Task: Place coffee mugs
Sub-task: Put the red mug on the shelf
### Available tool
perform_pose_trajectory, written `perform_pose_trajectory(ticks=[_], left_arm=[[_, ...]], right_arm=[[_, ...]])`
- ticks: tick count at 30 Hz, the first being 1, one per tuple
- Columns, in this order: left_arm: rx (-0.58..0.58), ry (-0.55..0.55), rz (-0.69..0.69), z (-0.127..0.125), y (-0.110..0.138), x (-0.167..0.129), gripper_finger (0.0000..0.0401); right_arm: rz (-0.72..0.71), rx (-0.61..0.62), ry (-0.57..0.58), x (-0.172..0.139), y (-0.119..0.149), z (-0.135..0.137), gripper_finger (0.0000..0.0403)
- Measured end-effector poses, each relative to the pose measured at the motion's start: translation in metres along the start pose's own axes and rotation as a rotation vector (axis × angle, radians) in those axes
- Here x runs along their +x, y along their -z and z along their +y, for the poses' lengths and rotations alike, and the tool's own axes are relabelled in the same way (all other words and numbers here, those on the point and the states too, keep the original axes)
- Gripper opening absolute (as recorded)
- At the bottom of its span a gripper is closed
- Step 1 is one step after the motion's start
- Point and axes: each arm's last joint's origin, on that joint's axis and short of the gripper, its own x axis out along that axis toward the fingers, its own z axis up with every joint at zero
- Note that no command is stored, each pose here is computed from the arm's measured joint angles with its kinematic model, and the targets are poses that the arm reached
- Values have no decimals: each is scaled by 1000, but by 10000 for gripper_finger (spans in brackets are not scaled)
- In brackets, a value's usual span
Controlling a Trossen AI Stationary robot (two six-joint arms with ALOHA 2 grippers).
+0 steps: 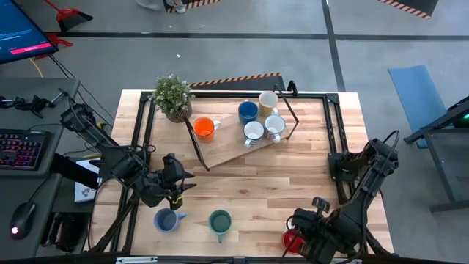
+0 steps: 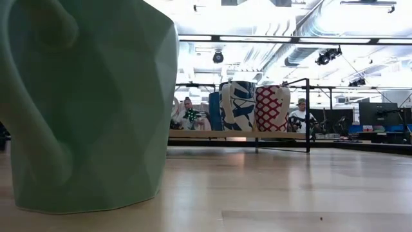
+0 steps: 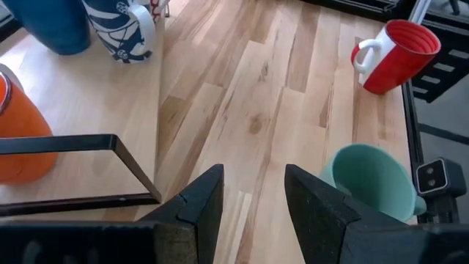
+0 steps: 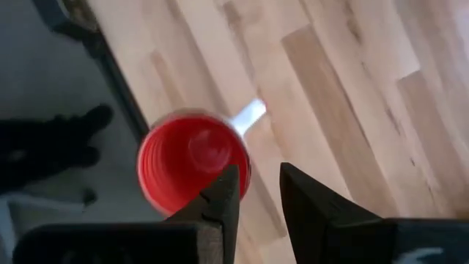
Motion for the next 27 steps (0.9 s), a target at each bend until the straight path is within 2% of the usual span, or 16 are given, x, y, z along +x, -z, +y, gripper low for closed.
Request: perform_pose_trajectory(ticks=[2,6,11,27], left_arm=[[2,0,0,0,0,0,133],[-13,0,0,0,0,0,133],[-14,2,2,0,0,0,133],[-51,3,4,0,0,0,133]], right_arm=[[-30,6,20,5,0,2,80],[-13,-9,105,26,4,10,80],[33,-31,157,48,9,20,81],[11,-30,139,48,30,28,81]])
